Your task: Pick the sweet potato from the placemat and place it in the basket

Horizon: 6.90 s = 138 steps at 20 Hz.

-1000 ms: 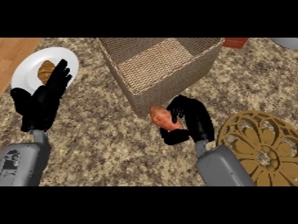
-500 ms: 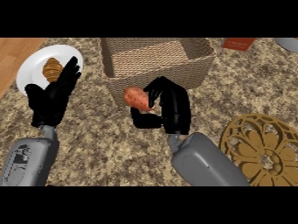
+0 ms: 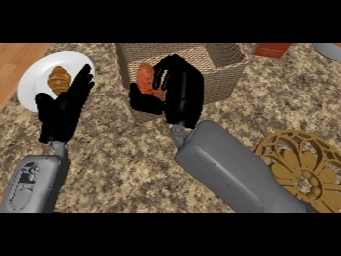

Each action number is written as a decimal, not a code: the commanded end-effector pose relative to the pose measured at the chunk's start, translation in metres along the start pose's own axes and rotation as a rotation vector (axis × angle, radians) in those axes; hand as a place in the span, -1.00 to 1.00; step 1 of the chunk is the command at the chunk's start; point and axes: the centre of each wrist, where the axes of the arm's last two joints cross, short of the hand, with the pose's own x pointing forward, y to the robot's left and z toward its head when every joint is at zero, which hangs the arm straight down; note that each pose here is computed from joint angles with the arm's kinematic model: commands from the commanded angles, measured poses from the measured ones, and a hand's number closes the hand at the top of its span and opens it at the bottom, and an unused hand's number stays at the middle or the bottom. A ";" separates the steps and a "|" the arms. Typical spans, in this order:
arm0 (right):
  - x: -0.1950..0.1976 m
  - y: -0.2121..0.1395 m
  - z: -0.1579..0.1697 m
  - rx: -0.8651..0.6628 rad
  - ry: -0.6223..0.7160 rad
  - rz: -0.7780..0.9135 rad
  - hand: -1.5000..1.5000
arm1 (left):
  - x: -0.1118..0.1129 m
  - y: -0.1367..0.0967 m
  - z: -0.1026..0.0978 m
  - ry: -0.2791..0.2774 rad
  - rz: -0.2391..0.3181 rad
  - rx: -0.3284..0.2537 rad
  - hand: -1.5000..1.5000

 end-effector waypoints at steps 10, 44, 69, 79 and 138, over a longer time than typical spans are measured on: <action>0.078 0.016 -0.067 -0.235 0.119 0.114 1.00 | -0.006 -0.001 -0.001 0.006 -0.009 0.016 0.00; 0.006 0.022 -0.113 -0.225 0.084 0.855 1.00 | -0.002 0.011 -0.001 -0.007 -0.001 0.053 0.00; -0.005 0.021 -0.114 0.000 0.264 1.071 1.00 | -0.003 0.013 0.005 -0.004 0.002 0.067 0.00; -0.011 0.020 -0.114 0.012 0.270 1.118 1.00 | -0.006 0.006 0.013 -0.005 0.012 0.070 0.00; -0.047 0.028 -0.080 -0.301 0.480 0.216 -1.00 | -0.034 0.057 0.028 0.062 0.001 0.200 0.00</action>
